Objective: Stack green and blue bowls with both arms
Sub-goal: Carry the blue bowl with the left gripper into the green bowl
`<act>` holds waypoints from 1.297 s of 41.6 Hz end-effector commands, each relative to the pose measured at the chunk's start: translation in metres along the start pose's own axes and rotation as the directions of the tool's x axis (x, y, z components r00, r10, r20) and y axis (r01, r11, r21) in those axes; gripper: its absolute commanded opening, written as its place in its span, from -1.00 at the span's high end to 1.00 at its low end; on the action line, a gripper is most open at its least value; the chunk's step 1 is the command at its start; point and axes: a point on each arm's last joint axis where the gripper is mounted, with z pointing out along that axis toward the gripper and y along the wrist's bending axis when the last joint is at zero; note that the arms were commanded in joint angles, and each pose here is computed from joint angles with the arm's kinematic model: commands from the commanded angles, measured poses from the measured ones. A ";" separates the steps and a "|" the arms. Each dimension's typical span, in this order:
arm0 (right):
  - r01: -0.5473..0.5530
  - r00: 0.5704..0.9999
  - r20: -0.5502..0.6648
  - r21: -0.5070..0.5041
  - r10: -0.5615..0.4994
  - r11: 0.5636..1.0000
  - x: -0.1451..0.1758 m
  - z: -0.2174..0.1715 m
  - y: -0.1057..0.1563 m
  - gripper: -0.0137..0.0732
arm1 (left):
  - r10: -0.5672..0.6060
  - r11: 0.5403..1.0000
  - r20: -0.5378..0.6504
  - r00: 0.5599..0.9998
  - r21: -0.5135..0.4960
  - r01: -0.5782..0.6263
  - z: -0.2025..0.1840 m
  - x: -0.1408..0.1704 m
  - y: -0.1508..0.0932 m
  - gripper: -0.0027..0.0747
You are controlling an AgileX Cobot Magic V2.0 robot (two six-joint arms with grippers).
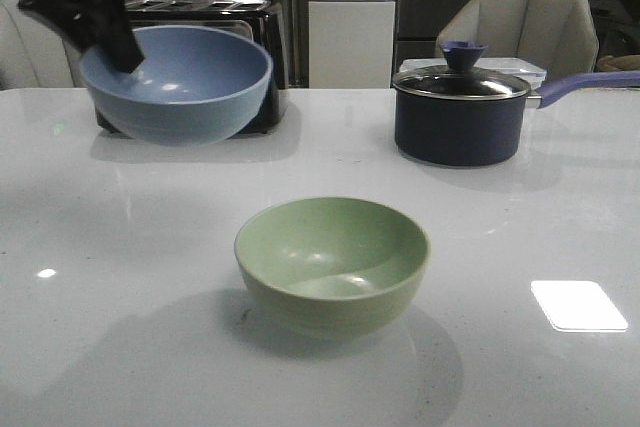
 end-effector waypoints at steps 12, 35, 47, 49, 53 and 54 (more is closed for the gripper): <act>0.005 0.995 0.100 0.006 -0.005 1.000 -0.013 -0.007 0.000 -0.30 | 0.174 0.973 0.121 0.977 0.131 -0.190 -0.018 -0.008 -0.087 0.69; 0.005 0.995 0.100 0.006 -0.005 1.000 -0.013 -0.007 0.000 -0.30 | 0.164 0.972 -0.043 0.986 0.179 -0.154 0.066 0.001 -0.102 0.69; 0.005 0.995 0.100 0.006 -0.005 1.000 -0.013 -0.007 0.000 -0.30 | 0.162 0.972 -0.043 0.986 0.177 -0.152 0.074 0.001 -0.102 0.16; 0.005 0.995 0.100 0.006 -0.005 1.000 -0.013 -0.007 0.000 -0.30 | 0.162 0.972 -0.037 0.986 0.177 -0.153 0.071 0.001 -0.102 -0.01; 0.005 0.995 0.100 0.006 -0.005 1.000 -0.013 -0.007 0.000 -0.30 | 0.163 0.972 -0.011 0.987 0.174 -0.159 0.061 -0.002 -0.101 -0.15; 0.005 0.995 0.100 0.006 -0.005 1.000 -0.013 -0.007 0.000 -0.30 | 0.165 0.972 -0.002 0.986 0.172 -0.162 0.057 -0.003 -0.101 -0.15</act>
